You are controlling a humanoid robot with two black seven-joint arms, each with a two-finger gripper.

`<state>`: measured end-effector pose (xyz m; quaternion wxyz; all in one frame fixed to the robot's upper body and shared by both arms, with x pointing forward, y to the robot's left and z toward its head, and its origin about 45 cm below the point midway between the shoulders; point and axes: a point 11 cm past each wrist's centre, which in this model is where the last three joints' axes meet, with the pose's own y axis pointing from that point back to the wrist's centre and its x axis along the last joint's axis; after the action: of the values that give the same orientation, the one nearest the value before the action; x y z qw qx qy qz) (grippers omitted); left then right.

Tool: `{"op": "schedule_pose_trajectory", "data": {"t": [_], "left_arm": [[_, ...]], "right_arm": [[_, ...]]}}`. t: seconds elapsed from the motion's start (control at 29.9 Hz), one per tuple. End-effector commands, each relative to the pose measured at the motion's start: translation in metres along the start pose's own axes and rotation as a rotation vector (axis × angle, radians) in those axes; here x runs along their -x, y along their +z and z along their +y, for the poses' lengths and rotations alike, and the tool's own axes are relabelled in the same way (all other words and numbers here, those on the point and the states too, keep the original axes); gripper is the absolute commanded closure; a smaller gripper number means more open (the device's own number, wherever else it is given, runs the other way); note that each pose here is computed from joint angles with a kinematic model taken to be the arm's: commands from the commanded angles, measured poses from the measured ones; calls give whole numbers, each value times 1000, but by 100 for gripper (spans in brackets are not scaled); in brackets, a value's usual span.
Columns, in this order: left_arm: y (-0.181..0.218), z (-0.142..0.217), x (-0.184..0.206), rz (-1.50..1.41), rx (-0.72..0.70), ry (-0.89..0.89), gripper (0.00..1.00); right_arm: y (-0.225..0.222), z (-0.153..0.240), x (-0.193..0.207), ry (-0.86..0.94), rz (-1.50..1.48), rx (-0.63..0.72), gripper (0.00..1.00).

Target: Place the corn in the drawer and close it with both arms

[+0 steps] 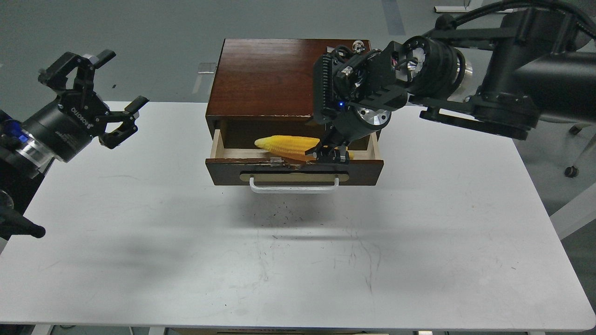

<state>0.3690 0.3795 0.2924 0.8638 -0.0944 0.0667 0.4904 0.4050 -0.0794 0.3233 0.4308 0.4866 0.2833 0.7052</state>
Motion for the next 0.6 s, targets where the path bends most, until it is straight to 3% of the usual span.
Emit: {"op": "schedule_pose_trajectory", "data": {"t": [0.0, 0.17, 0.23, 0.43, 0.57], "left_arm": [[1, 1, -1, -3, -1, 1, 1], [2, 2, -2, -8, -2, 4, 0], [2, 2, -1, -8, -2, 3, 0], [1, 0, 0, -3, -1, -1, 1], [0, -1, 1, 1, 1, -4, 1]], "right_arm": [[7, 9, -5, 21, -6, 21, 33], [31, 44, -11, 135, -152, 68, 29], [43, 69, -6, 223, -322, 71, 21], [63, 116, 36, 457, -779, 60, 6], [65, 130, 81, 627, -1113, 37, 5]]}}
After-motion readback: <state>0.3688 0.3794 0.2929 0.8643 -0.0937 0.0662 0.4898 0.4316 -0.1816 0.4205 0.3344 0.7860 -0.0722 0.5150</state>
